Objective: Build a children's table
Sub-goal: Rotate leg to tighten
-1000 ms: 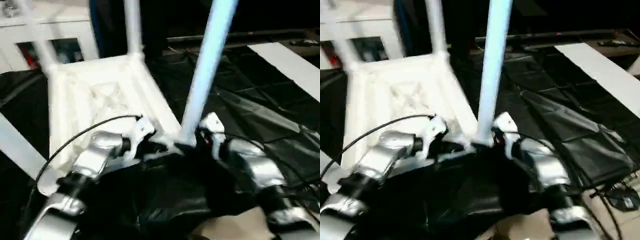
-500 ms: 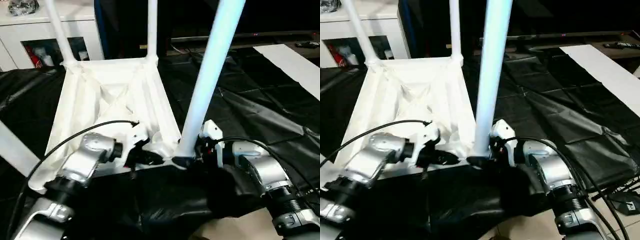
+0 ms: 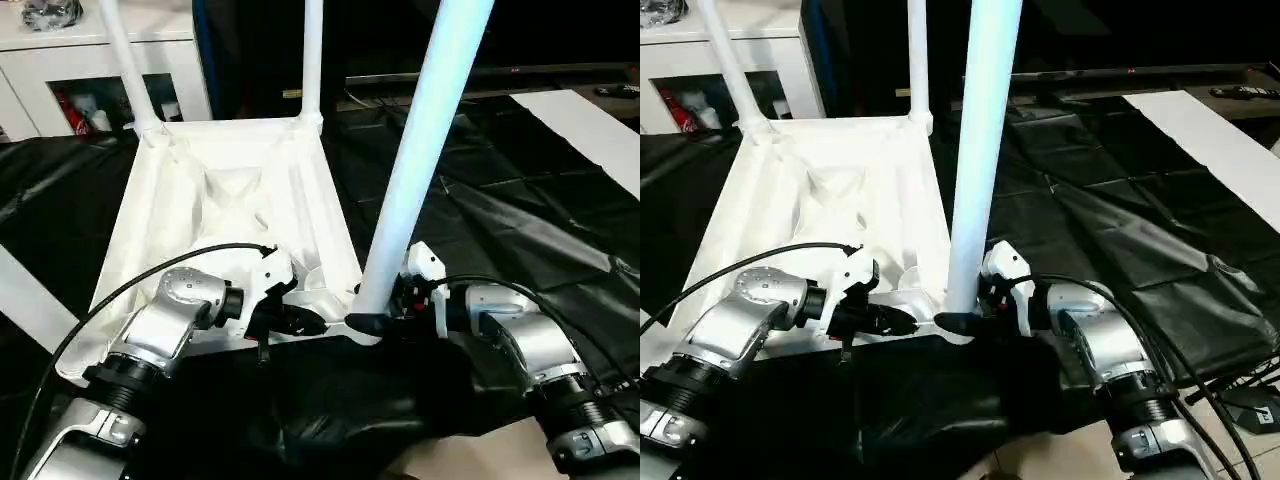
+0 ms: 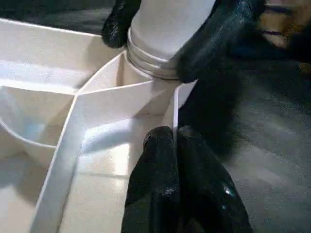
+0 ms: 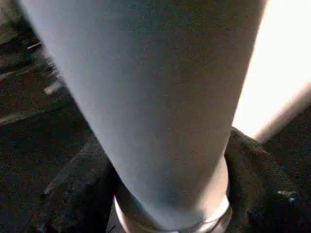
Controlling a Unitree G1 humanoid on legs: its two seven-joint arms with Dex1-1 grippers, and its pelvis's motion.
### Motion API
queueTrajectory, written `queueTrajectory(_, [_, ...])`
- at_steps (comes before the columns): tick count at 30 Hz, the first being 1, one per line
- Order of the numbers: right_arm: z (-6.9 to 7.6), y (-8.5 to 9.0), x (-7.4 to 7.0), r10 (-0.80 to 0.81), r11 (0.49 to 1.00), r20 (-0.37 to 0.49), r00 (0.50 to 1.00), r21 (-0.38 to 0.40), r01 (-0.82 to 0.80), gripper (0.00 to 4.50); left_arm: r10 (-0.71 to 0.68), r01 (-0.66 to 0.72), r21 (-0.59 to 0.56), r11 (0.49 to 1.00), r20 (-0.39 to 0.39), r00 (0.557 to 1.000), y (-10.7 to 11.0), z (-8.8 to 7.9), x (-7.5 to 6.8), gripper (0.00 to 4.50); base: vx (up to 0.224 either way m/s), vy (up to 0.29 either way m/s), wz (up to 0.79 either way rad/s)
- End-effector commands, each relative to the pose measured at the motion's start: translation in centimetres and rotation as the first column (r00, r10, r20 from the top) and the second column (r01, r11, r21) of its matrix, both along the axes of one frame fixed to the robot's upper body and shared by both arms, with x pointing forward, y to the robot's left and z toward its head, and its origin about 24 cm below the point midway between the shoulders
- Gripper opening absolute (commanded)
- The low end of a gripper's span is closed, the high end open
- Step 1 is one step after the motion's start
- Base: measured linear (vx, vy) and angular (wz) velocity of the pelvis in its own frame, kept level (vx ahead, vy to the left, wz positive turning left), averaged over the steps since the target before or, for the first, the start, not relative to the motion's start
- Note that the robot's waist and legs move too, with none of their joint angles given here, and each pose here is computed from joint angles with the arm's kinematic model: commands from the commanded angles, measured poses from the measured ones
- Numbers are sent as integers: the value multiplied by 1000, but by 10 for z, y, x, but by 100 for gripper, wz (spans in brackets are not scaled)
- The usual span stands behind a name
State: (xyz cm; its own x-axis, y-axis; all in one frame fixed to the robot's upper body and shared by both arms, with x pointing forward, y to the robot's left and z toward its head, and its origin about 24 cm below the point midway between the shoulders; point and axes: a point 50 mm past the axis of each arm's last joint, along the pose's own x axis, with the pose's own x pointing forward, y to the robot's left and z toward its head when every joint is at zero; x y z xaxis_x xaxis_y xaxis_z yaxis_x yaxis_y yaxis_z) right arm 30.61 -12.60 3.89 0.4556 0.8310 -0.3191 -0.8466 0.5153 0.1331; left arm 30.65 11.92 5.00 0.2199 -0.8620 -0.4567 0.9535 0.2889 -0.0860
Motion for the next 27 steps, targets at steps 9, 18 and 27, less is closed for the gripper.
queueTrajectory(9, [-19,47,19,-354,935,-31,935,-43,352,272,162,-156,-60,986,126,979,-60,17,27,0,0,0,0])
queueTrajectory(18, [-10,56,17,-224,975,1,975,18,224,364,94,-85,-78,993,125,988,-62,15,21,0,0,0,0])
queueTrajectory(27, [-3,22,10,-45,998,78,996,-29,47,390,-36,46,-96,994,102,994,-43,14,8,0,0,0,0])
